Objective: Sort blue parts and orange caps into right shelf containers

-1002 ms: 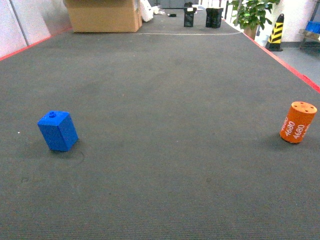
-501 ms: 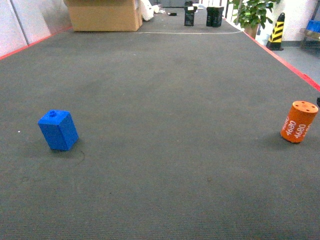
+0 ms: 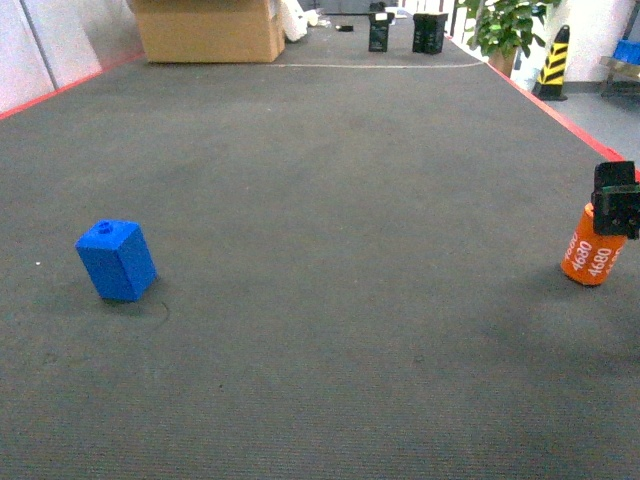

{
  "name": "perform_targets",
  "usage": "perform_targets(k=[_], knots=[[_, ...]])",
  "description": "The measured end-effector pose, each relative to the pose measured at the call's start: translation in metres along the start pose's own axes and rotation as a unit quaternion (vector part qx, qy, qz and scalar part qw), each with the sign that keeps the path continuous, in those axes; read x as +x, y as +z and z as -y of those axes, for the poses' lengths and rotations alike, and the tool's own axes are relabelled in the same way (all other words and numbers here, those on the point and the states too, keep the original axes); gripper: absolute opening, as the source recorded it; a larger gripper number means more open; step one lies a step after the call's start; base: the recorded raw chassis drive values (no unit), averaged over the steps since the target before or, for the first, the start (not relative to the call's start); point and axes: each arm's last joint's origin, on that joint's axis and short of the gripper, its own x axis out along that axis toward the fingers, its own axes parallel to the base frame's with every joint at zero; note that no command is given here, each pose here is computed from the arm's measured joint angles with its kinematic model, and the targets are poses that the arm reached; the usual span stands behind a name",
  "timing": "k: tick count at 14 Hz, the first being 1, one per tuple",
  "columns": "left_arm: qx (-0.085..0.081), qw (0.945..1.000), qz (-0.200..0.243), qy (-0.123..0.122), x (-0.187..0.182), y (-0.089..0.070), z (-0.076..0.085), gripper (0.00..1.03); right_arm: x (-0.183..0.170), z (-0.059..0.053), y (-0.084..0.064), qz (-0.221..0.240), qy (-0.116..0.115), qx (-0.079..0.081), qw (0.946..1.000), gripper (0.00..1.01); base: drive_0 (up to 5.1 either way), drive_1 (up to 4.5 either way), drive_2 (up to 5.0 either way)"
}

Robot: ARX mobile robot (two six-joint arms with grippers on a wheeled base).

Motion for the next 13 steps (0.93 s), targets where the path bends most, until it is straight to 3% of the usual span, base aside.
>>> perform_targets(k=[2, 4, 6, 10, 13], knots=[[0.000, 1.0000, 0.000, 0.000, 0.000, 0.000, 0.000, 0.98, 0.012, -0.004, -0.004, -0.004, 0.005, 0.003, 1.0000, 0.95, 0.0, 0.00, 0.0], [0.000, 1.0000, 0.000, 0.000, 0.000, 0.000, 0.000, 0.98, 0.018, -0.009, -0.007, 0.000, 0.008, 0.000, 1.0000, 0.72, 0.0, 0.00, 0.0], [0.000, 1.0000, 0.000, 0.001, 0.000, 0.000, 0.000, 0.98, 0.019, -0.010, -0.023, -0.016, 0.011, -0.004, 0.9998, 0.49, 0.0, 0.00, 0.0], [0.000, 1.0000, 0.000, 0.000, 0.000, 0.000, 0.000, 0.98, 0.011, -0.006, -0.029, -0.012, 0.007, -0.001, 0.9999, 0.46, 0.0, 0.00, 0.0], [0.000, 1.0000, 0.000, 0.000, 0.000, 0.000, 0.000, 0.98, -0.022, 0.004, -0.035, 0.001, 0.001, 0.007, 1.0000, 0.45, 0.0, 0.00, 0.0]])
